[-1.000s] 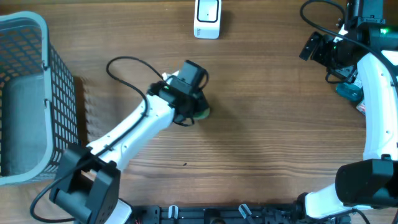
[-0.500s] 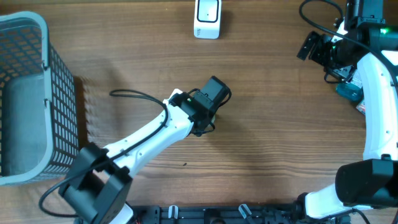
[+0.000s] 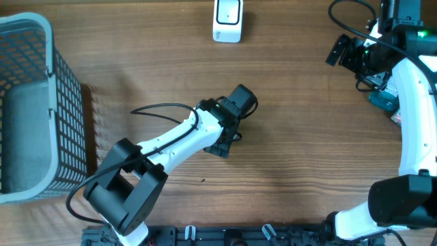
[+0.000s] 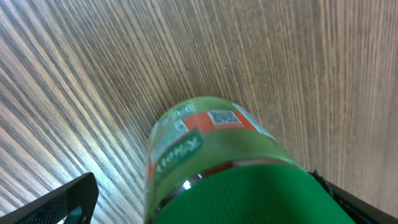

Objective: Scan the item barcode
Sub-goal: 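Carry the jar right toward the table centre with the left gripper, then set the jar down at centre, open and retract the left gripper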

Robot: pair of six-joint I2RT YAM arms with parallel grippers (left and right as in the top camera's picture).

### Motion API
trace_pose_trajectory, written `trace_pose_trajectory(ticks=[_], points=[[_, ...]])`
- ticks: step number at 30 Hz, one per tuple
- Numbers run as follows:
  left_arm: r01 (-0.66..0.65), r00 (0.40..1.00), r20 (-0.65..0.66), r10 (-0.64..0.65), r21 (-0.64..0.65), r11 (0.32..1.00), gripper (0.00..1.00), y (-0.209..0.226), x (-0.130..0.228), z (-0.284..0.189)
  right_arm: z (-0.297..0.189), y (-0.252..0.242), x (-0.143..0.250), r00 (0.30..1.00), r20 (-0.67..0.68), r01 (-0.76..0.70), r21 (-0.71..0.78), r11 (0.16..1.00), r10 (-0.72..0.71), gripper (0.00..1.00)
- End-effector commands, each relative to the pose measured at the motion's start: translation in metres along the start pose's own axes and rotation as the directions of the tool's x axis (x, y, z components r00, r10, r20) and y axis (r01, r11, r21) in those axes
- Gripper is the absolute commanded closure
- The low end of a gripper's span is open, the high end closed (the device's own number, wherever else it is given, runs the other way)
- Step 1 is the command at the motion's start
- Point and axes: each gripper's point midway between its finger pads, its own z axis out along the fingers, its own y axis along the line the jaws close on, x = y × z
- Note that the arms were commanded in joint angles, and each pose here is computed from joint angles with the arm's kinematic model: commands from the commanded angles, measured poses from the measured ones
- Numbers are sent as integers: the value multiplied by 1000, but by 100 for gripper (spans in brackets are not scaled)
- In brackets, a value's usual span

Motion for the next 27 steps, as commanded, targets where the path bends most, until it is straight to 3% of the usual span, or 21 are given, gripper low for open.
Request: trace_pose_trajectory(ticks=[1, 6, 11, 15, 16, 18, 19, 21, 22, 24, 25, 27], points=[[-45, 998, -45, 47, 32, 998, 0, -5, 16, -1, 6, 1, 2, 1000, -22, 18, -5, 1000, -19, 0], [-84, 995, -48, 92, 148, 985, 0, -24, 24, -30, 6, 1, 3, 1000, -23, 21, -5, 1000, -21, 0], [-166, 979, -59, 194, 315, 935, 0, -52, 27, -90, 6, 2, 3, 999, -24, 21, -10, 1000, -21, 0], [-394, 874, -96, 477, 436, 809, 0, -47, 59, -138, 6, 14, 8, 998, -51, 19, -78, 997, -23, 0], [-458, 831, -78, 551, 465, 757, 0, -44, 65, -148, 5, 17, 8, 998, -55, 18, -95, 995, -24, 0], [-625, 692, 32, 722, 528, 575, 0, -41, 69, -173, 5, 17, 8, 998, -54, 17, -98, 995, -22, 0], [-752, 527, 161, 834, 546, 370, 0, -39, 67, -193, 4, 23, 12, 997, -77, 9, -131, 991, -19, 0], [-855, 315, 306, 898, 503, 129, 0, -33, 50, -213, 0, 38, 24, 990, -135, -2, -226, 974, -29, 0], [-889, 233, 354, 906, 454, 51, 0, -28, 34, -219, -2, 46, 30, 986, -165, -12, -269, 963, -34, 0], [-939, 140, 413, 900, 343, -11, 0, -21, -13, -226, -6, 50, 44, 969, -246, -101, -276, 956, 32, 6], [-955, 119, 426, 897, 297, -14, 0, -19, -36, -228, -6, 48, 51, 951, -290, -178, -240, 954, 105, 9], [-979, 13, 452, 892, 188, -81, 0, -11, -81, -230, -9, 49, 69, 879, -385, -357, -138, 924, 282, 12]])
